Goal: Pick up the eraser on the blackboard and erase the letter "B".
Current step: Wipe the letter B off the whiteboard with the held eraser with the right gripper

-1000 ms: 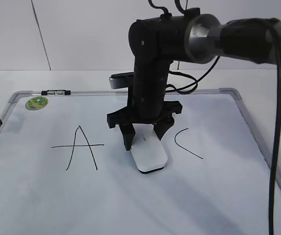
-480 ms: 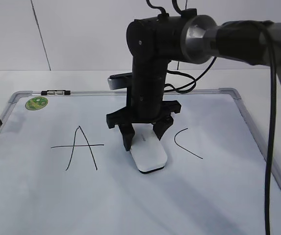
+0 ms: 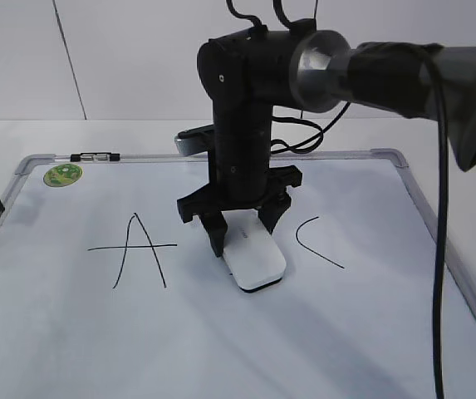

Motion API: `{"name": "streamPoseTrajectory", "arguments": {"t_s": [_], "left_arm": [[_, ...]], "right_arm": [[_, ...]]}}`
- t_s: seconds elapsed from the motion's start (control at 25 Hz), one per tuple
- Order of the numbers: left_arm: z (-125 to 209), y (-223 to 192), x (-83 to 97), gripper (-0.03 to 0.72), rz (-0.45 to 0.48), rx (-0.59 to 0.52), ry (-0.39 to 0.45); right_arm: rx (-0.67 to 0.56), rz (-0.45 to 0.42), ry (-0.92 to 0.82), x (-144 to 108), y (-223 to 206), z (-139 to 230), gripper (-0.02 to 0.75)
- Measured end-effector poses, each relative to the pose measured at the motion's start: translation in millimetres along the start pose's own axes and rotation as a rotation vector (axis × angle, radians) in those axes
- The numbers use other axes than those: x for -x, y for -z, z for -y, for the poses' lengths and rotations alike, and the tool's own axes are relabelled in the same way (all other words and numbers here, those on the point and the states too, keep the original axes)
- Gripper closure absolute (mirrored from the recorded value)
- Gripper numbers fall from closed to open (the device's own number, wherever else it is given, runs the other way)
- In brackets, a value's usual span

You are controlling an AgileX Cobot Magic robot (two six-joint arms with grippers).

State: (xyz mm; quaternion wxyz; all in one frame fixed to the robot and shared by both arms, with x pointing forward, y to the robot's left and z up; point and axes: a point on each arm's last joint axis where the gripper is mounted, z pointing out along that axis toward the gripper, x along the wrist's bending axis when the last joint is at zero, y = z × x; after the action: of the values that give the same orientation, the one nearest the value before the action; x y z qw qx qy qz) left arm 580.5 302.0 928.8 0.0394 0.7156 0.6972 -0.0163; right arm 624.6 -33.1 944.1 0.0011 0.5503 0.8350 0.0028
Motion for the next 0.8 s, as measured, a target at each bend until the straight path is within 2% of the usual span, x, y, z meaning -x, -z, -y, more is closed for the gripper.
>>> {"name": "streamPoseTrajectory", "arguments": {"t_s": [0.16,0.48,0.8], "left_arm": [[0,0,0.1,0.664,0.001,0.000,0.001],[0,0,0.6,0.664,0.006,0.001,0.005],[0,0,0.8,0.662,0.009,0.000,0.007]], "right_arm": [[0.016,0.002,-0.018,8,2,-7,0.188],[0.061,0.001,-0.112,49,3,-18,0.188],[0.061,-0.025,-0.104,49,3,-19,0.188]]}}
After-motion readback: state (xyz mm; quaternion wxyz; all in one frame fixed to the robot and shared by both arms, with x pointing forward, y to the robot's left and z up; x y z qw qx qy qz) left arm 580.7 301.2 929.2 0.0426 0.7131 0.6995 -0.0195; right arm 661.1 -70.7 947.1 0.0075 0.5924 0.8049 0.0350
